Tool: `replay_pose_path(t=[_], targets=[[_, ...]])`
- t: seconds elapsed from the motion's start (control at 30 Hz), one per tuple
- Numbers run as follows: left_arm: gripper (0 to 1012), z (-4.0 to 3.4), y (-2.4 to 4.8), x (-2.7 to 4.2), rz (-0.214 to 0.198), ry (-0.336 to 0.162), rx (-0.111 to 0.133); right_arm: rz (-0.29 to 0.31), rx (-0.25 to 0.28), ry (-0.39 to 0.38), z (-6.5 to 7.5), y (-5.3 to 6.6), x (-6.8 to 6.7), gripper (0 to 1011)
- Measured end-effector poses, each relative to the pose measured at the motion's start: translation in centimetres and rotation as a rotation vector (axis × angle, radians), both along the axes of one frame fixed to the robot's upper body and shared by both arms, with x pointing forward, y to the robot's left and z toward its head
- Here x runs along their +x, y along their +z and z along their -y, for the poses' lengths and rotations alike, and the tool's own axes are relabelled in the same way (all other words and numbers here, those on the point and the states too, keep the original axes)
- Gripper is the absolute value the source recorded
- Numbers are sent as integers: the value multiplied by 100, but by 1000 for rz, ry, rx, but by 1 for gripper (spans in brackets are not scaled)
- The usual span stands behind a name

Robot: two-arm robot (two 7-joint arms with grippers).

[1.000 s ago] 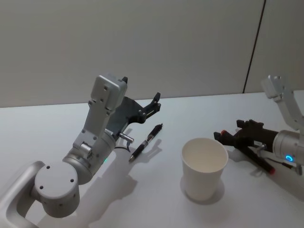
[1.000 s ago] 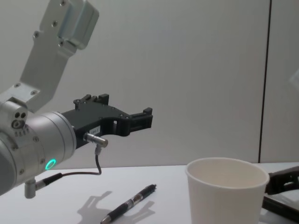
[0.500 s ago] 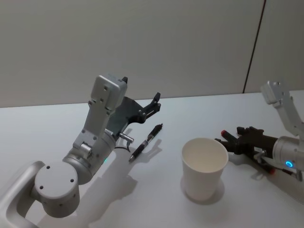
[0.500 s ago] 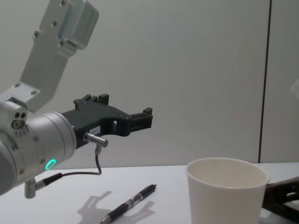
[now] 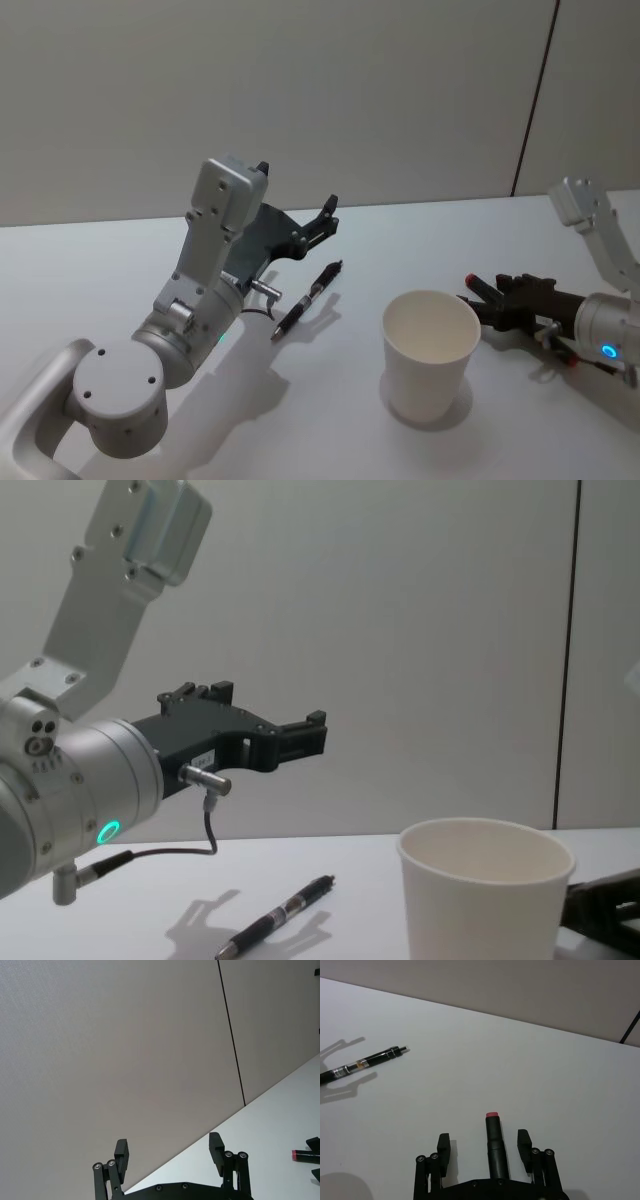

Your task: Place the pen into the pen holder.

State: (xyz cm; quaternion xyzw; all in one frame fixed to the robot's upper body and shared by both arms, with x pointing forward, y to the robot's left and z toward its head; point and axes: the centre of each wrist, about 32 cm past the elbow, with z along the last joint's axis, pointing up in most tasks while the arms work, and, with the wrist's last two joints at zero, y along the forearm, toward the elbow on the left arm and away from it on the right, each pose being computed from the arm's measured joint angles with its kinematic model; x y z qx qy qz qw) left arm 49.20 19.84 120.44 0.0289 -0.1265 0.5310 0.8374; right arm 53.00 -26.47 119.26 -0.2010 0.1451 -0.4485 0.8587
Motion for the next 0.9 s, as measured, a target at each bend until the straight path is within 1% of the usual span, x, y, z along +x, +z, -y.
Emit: replay_pose_path(t=[0.03, 0.07, 0.1, 0.23, 0.3, 0.37, 0.4, 0.43, 0.47, 0.63, 0.67, 0.77, 0.9], targets=[[1001, 0, 0, 0, 0, 0, 0, 0, 0, 0, 0, -1, -1, 850], [1001, 0, 0, 0, 0, 0, 0, -1, 0, 0, -1, -1, -2, 850], [1001, 0, 0, 0, 0, 0, 0, -1, 0, -1, 0, -2, -3, 799], [1001, 0, 0, 0, 0, 0, 0, -2, 1, -1, -1, -6, -7, 668], [1001, 0, 0, 0, 0, 0, 0, -2, 1, -1, -1, -7, -8, 630], [1001, 0, 0, 0, 0, 0, 0, -3, 1, -1, 0, -7, -9, 547], [1001, 0, 0, 0, 0, 0, 0, -3, 1, -1, 0, -8, -10, 535], [1001, 0, 0, 0, 0, 0, 0, -3, 1, -1, 0, -9, -10, 464], [1001, 0, 0, 0, 0, 0, 0, -3, 1, -1, 0, -9, -11, 464], [1001, 0, 0, 0, 0, 0, 0, -5, 1, -2, 1, -11, -13, 302], [1001, 0, 0, 0, 0, 0, 0, -6, 1, -2, 1, -12, -13, 245], [1001, 0, 0, 0, 0, 0, 0, -6, 1, -2, 0, -12, -14, 187], [1001, 0, 0, 0, 0, 0, 0, -6, 1, -2, 0, -12, -15, 185]])
